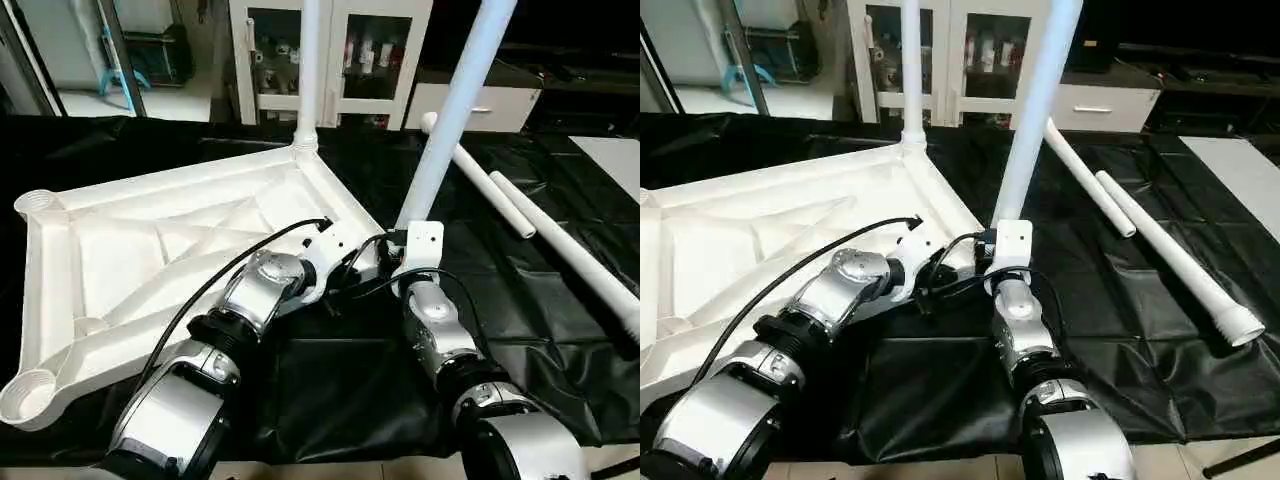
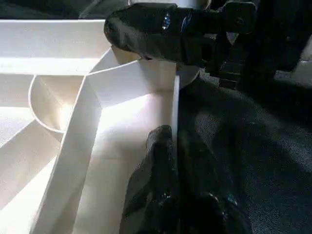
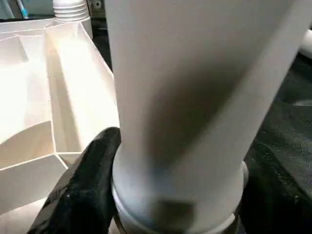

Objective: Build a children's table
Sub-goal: Rotate leg to tighten

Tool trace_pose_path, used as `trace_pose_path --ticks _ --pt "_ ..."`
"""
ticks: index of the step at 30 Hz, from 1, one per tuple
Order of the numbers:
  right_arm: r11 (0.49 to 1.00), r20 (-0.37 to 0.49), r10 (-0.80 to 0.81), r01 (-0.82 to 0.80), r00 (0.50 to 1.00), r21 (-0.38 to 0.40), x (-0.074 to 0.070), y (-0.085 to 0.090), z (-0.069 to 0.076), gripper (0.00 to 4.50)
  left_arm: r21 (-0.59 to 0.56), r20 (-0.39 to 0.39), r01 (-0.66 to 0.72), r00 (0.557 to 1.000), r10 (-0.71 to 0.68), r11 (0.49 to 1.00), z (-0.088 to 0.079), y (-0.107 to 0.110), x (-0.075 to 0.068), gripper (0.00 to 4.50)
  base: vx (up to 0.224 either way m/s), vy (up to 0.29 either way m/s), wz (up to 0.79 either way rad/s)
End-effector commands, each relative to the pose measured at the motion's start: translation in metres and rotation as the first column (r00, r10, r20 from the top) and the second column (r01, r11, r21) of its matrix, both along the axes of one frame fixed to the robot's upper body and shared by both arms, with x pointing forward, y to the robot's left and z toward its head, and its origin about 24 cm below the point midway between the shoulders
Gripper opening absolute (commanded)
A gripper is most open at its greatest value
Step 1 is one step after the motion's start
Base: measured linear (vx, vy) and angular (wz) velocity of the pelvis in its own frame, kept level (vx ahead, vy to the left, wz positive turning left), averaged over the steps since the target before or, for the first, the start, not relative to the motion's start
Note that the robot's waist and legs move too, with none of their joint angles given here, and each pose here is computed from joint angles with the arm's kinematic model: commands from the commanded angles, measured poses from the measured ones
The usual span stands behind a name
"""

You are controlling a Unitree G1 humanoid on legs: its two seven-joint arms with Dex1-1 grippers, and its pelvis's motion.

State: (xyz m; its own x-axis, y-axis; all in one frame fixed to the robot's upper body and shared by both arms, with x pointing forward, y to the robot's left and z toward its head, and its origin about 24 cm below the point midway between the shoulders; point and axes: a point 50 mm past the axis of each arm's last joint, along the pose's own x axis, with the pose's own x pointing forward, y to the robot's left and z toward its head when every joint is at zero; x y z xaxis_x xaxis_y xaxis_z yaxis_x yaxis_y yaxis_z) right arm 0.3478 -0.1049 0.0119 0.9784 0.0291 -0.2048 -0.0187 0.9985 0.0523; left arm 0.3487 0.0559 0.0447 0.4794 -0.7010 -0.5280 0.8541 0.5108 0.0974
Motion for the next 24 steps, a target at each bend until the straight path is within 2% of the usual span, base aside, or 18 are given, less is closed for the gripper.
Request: trace_pose_path --ticks 1,3,6,8,12,13,14,15,16,17,19,23,24 --pt "0.997 -0.036 0.018 -0.021 0.999 -0.076 -0.005 0.003 -0.009 2.74 -0.014 -0.026 -0.097 0.995 0.097 0.995 -0.018 0.012 -0.004 0.0 0.0 0.0 0.0" --pt "0.997 0.007 0.034 -0.033 0.999 -0.073 -0.004 0.0 -0.004 3.3 0.008 -0.016 -0.06 0.998 0.06 0.998 -0.019 0.015 -0.005 0.0 0.0 0.0 0.0" --pt "1.0 0.051 0.012 -0.011 0.999 -0.024 -0.004 -0.01 0.003 3.47 0.011 -0.021 -0.046 0.999 0.046 0.999 -0.019 0.018 -0.006 0.0 0.0 0.0 0.0" --pt "0.999 0.066 0.023 -0.021 0.998 -0.037 -0.006 -0.017 0.008 3.77 0.014 -0.018 -0.029 0.999 0.029 0.999 -0.018 0.021 -0.006 0.0 0.0 0.0 0.0" --pt "0.995 0.103 0.085 -0.08 0.991 -0.056 -0.012 -0.026 0.014 3.77 0.021 -0.009 0.017 1.0 -0.017 1.0 -0.018 0.024 -0.009 0.0 0.0 0.0 0.0" --pt "0.994 0.099 0.106 -0.105 0.989 -0.016 -0.017 -0.031 0.015 3.77 0.026 -0.01 0.035 0.999 -0.034 0.999 -0.018 0.026 -0.01 0.0 0.0 0.0 0.0" --pt "0.992 0.1 0.127 -0.127 0.987 -0.008 -0.02 -0.033 0.016 3.77 0.027 -0.008 0.045 0.999 -0.045 0.999 -0.018 0.027 -0.011 0.0 0.0 0.0 0.0" --pt "0.98 0.095 0.199 -0.2 0.975 0.003 -0.031 -0.038 0.017 3.77 0.026 0.0 0.077 0.997 -0.077 0.997 -0.018 0.03 -0.013 0.0 0.0 0.0 0.0" --pt "0.938 0.073 0.346 -0.345 0.936 -0.024 -0.051 -0.042 0.015 3.77 0.028 0.013 0.111 0.994 -0.111 0.993 -0.017 0.037 -0.015 0.0 0.0 0.0 0.0" --pt "0.933 0.067 0.361 -0.36 0.93 -0.029 -0.055 -0.043 0.014 3.77 0.03 0.017 0.117 0.993 -0.117 0.993 -0.017 0.038 -0.016 0.0 0.0 0.0 0.0" --pt "0.914 0.039 0.405 -0.404 0.914 -0.025 -0.07 -0.051 0.01 3.77 0.035 0.028 0.154 0.988 -0.155 0.988 -0.018 0.044 -0.018 0.0 0.0 0.0 0.0" --pt "0.909 0.021 0.416 -0.416 0.909 -0.023 -0.08 -0.062 0.009 3.77 0.037 0.01 0.152 0.988 -0.152 0.988 -0.019 0.049 -0.019 0.0 0.0 0.0 0.0" --pt "0.914 0.019 0.405 -0.405 0.914 -0.016 -0.082 -0.067 0.01 3.77 0.047 0.015 0.113 0.993 -0.114 0.993 -0.018 0.05 -0.015 0.0 0.0 0.0 0.0"
